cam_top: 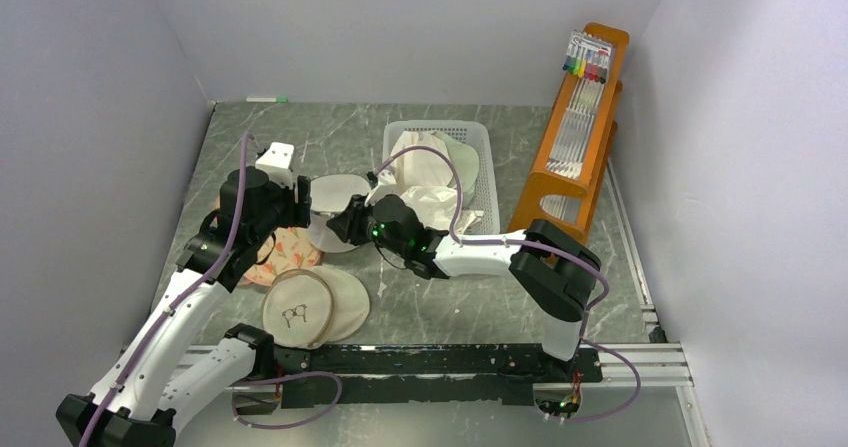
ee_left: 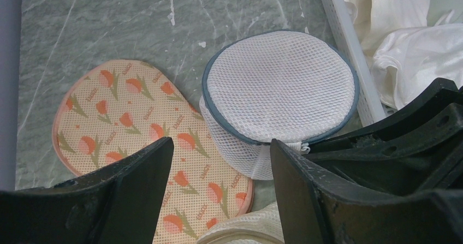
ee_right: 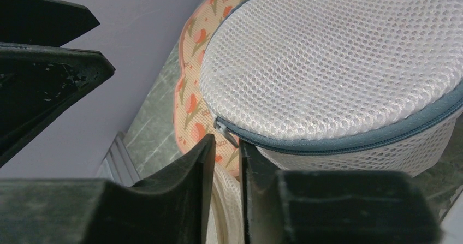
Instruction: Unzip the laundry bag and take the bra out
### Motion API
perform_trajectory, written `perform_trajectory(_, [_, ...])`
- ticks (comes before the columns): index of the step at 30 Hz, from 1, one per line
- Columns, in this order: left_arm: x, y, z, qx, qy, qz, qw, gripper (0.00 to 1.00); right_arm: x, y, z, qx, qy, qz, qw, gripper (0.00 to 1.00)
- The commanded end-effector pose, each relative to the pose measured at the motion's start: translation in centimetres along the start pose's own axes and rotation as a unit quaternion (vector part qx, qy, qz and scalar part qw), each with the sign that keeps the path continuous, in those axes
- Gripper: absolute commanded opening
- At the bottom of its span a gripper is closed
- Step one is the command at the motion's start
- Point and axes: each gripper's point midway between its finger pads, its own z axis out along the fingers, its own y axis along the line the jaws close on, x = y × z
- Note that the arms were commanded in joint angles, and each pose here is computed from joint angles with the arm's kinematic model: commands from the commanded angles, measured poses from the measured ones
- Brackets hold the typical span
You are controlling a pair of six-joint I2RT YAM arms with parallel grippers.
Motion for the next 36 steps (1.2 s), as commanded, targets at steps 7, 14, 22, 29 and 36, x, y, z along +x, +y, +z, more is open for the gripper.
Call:
perform_trajectory(7, [0.1, -1.1, 0.5, 0.026, -0.002, 0.002, 1.000, 0.81, -0.9, 0.3, 0.0, -0.005, -0.022, -0.023, 0.999, 0.01])
perform_trajectory(14, [0.3, -5.3, 0.8, 0.145, 0.001, 0.025, 0.989, 0.91, -0.8, -2.1, -2.8, 0.000, 0.006, -0.113, 0.994, 0.00])
perform_trajectory(22, [0.4, -9.2, -0.6, 0.260, -0.082, 0.064, 0.960, 0.77, -0.7, -5.5, -4.4, -0.073, 0.094, -0.137, 0.983, 0.00])
perform_trajectory(29, [1.6, -10.5, -0.9, 0.266, -0.122, 0.131, 0.947, 0.70, -0.6, -5.8, -4.4, -0.112, 0.118, -0.146, 0.976, 0.00])
perform_trajectory(36, [4.4, -11.5, 1.9, 0.264, -0.042, 0.160, 0.950, 0.71, -0.2, -4.9, -5.2, -0.143, 0.116, -0.133, 0.974, 0.00])
